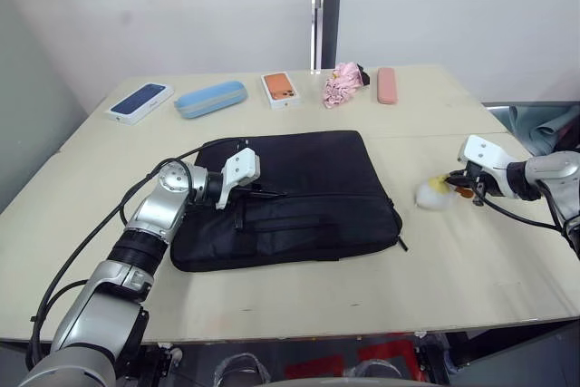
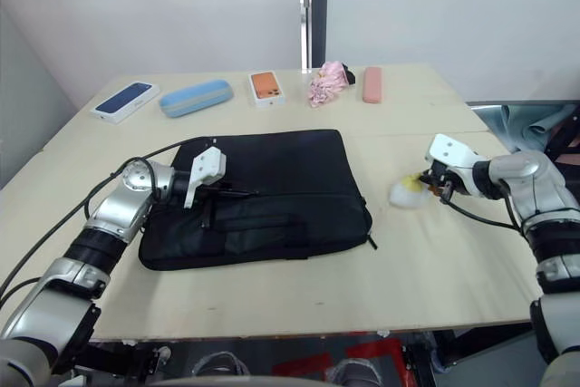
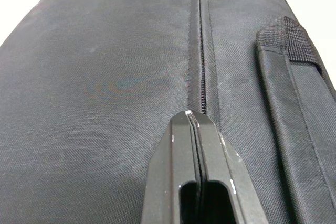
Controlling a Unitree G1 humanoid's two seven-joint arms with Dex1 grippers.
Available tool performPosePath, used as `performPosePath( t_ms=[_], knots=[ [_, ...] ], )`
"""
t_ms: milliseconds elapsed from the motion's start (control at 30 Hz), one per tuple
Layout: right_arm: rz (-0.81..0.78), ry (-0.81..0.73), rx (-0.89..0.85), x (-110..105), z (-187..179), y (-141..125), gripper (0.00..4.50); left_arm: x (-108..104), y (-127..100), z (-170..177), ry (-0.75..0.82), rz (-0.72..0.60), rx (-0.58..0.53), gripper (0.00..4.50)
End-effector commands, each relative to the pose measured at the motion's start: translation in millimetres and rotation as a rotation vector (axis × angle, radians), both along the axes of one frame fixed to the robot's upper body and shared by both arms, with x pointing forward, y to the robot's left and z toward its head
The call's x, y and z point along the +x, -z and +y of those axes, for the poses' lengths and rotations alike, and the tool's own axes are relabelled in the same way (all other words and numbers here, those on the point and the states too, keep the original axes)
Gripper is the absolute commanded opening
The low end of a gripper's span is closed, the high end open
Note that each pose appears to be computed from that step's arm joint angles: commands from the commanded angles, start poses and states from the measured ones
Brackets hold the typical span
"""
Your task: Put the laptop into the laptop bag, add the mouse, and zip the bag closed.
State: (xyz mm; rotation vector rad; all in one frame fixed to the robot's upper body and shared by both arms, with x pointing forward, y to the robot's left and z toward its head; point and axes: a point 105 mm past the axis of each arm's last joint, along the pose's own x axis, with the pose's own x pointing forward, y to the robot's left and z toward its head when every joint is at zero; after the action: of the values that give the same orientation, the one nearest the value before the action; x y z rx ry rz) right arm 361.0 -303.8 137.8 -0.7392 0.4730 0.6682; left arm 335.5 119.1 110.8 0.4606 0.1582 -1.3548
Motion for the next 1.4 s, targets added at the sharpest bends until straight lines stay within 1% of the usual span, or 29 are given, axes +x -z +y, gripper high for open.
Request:
performPosePath(
  t_ms=[33, 133, 333, 600, 800, 1067, 1400],
  knots=[
    [-0.136, 0.014, 0.000, 16, 4, -27, 0.04, -32, 72, 12, 0.017, 0.284, 0.150, 0.00],
    [-0.167, 0.013, 0.012, 23, 13, -27, 0.04, -33, 71, 11, 0.022, 0.287, 0.148, 0.00],
    [-0.178, -0.004, 0.035, 31, 28, -20, 0.04, -36, 73, 11, 0.028, 0.294, 0.153, 0.00],
    [-0.217, 0.000, 0.050, 44, 39, -21, 0.04, -38, 74, 11, 0.028, 0.294, 0.158, 0.00],
    [-0.269, 0.044, 0.070, 55, 40, -23, 0.04, -38, 74, 9, 0.030, 0.289, 0.159, 0.00],
    [-0.276, 0.051, 0.086, 62, 46, -19, 0.04, -40, 75, 8, 0.034, 0.292, 0.158, 0.00],
    [-0.324, 0.095, 0.094, 71, 47, -24, 0.04, -40, 75, 8, 0.030, 0.290, 0.155, 0.00]
  ],
)
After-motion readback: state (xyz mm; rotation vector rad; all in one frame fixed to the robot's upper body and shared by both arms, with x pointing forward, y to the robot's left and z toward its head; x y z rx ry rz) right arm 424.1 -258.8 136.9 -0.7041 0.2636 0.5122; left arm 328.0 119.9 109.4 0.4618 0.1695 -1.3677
